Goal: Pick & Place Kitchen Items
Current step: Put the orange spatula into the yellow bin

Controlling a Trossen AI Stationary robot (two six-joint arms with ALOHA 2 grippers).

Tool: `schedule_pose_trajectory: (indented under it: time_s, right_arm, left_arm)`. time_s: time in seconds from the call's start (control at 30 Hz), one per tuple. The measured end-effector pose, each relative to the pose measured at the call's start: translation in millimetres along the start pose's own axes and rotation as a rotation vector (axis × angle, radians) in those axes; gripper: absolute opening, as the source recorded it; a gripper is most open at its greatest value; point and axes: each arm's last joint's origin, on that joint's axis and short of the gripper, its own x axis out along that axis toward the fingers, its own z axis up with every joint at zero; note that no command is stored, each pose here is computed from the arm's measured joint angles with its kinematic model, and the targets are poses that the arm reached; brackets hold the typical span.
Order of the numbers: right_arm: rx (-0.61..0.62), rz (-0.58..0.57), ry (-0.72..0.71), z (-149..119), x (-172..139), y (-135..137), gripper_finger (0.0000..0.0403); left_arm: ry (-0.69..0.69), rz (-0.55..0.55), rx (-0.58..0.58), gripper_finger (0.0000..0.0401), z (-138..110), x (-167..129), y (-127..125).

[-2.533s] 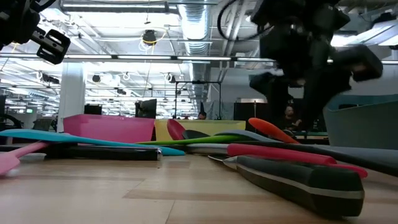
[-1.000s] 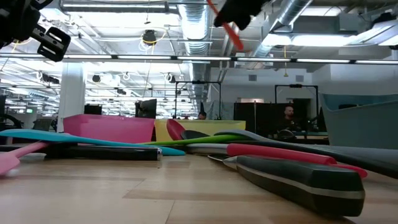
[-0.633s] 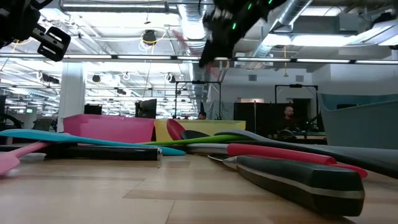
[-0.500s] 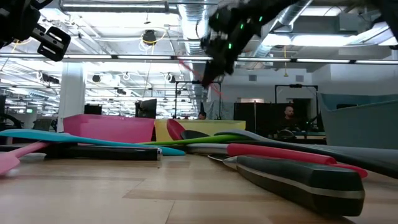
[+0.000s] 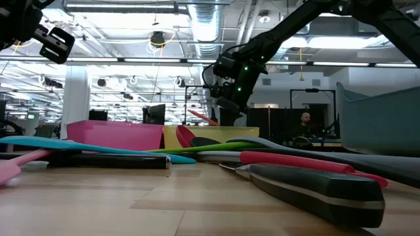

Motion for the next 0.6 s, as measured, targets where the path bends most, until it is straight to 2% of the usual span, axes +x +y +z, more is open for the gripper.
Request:
schedule_pose_trajectory:
  time_s: [0.27, 0.6]
  right_arm:
    - [0.001, -0.065, 0.033, -2.2, 0.7, -0.9, 0.004]
    - [-0.002, -0.094, 0.075, -5.5, 0.1, -0.9, 0.0117]
  left_arm:
    - [-0.001, 0.0, 0.0, 0.0008, 0.1, 0.0, 0.0]
    - [-0.008, -0.002, 0.001, 0.0008, 0.8, 0.0, -0.2]
